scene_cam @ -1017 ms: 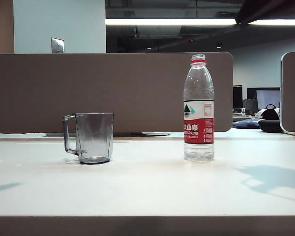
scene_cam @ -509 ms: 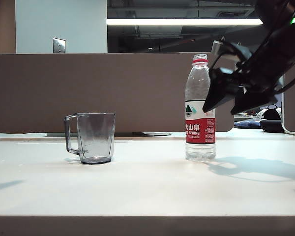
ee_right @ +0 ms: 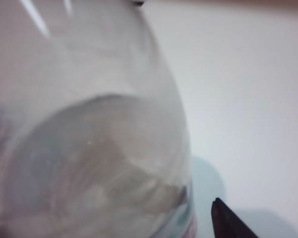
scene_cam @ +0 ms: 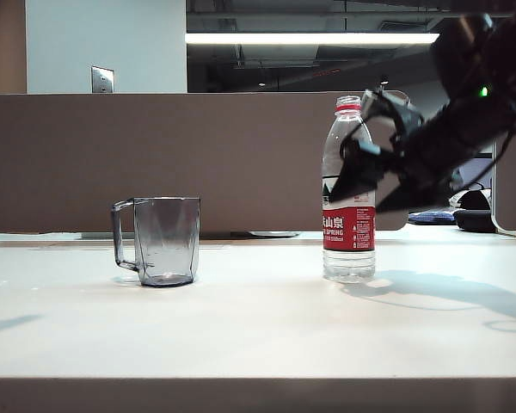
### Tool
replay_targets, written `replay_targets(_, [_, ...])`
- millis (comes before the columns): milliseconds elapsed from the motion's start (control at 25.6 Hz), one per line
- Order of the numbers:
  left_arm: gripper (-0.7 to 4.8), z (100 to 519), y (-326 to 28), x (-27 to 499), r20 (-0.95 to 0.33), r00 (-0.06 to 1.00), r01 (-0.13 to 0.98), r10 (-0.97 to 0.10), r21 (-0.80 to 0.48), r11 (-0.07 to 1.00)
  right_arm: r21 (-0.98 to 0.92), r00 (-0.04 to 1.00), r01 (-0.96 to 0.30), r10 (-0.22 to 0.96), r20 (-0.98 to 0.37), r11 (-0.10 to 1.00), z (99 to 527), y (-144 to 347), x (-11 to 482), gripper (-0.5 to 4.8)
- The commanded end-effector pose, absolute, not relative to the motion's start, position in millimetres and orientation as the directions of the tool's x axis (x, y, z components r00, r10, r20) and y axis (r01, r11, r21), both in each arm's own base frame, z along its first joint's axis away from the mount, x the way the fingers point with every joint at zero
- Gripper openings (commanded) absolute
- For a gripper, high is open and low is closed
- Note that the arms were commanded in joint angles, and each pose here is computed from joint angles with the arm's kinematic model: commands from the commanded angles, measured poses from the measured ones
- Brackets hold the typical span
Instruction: Pick up the mineral water bottle on the table and pour water into the mug until it's half full.
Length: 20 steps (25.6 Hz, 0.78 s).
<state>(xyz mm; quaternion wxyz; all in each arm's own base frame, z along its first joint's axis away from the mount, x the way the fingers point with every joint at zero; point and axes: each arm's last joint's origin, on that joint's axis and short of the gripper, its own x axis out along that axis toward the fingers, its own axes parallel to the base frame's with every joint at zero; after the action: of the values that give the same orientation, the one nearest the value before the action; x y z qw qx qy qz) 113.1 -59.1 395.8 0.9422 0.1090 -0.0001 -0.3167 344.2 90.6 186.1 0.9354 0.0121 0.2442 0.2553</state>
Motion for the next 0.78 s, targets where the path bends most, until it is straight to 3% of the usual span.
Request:
replay_targets(39, [-0.05, 399.3, -58.7, 112.2, -0.043, 0.803, 0.588, -0.595, 0.226, 0.777, 0.152, 0.757, -0.485, 0.501, -0.421, 0.861, 178.5, 93.3, 350.6, 4.79])
replay_targets(274, [-0.05, 399.2, -58.7, 112.1, -0.044, 0.802, 0.585, -0.595, 0.255, 0.77, 0.146, 0.849, -0.448, 0.471, -0.24, 0.882, 162.5, 93.1, 356.0, 4.79])
replay_targets(548, [-0.05, 398.6, -58.7, 112.2, -0.051, 0.802, 0.585, -0.595, 0.268, 0.766, 0.168, 0.85, -0.41, 0.442, -0.286, 0.897, 141.7, 93.1, 359.8, 4.79])
replay_targets(782, [-0.05, 396.8, -58.7, 112.2, -0.068, 0.801, 0.589, -0.594, 0.264, 0.764, 0.156, 0.867, -0.412, 0.439, -0.238, 0.898, 146.5, 93.2, 361.2, 4.79])
